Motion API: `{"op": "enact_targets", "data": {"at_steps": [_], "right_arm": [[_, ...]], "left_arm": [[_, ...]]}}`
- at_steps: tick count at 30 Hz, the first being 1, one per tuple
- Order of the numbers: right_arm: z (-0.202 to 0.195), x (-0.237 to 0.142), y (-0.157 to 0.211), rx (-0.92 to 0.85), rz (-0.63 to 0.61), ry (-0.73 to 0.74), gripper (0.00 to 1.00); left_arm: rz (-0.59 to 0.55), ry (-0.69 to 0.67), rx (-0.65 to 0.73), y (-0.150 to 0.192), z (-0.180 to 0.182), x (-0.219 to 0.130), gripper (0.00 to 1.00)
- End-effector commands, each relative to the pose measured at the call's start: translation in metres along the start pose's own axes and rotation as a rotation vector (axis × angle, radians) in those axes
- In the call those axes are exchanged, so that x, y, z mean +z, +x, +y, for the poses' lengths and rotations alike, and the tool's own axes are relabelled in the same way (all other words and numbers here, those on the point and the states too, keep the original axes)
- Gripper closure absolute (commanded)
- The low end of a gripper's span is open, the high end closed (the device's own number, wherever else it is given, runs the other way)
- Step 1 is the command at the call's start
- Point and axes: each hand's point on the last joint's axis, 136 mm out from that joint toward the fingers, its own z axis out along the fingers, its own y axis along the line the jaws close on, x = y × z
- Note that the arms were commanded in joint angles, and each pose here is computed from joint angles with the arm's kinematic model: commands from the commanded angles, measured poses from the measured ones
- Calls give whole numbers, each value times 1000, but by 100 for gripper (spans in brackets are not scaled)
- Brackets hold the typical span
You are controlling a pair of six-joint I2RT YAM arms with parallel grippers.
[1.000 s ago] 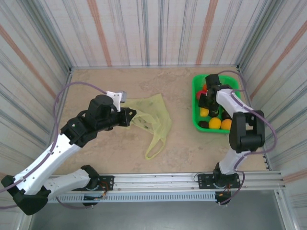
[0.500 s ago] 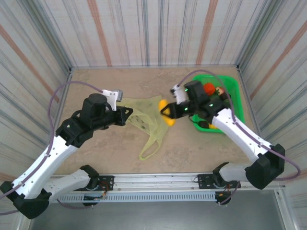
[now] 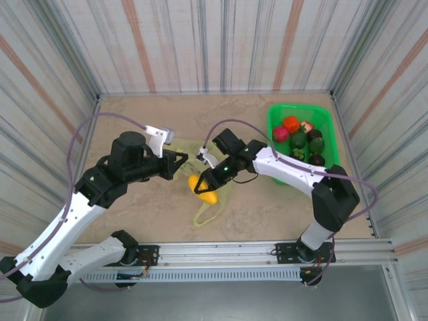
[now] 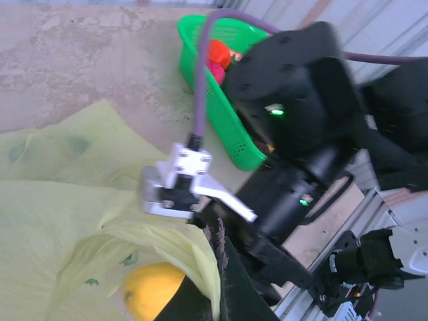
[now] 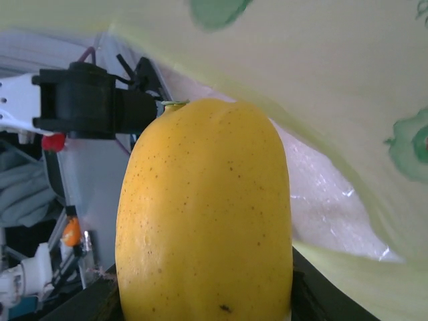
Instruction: Place the fake fruits into the plastic bag and tie a complex knot
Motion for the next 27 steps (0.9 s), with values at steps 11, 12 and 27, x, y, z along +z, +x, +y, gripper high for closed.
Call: {"op": "enact_targets", "data": {"at_steps": [11, 12, 27], "right_arm": [[-10, -1, -46, 119, -89, -169, 57], [-18, 1, -49, 142, -94, -138, 58], [-134, -85, -99, 788, -791, 350, 58]], "left_arm": [[19, 49, 165, 18, -5, -14, 100], [20, 72, 168, 19, -9, -14, 100], [76, 233, 175, 39, -31, -14, 100]]}}
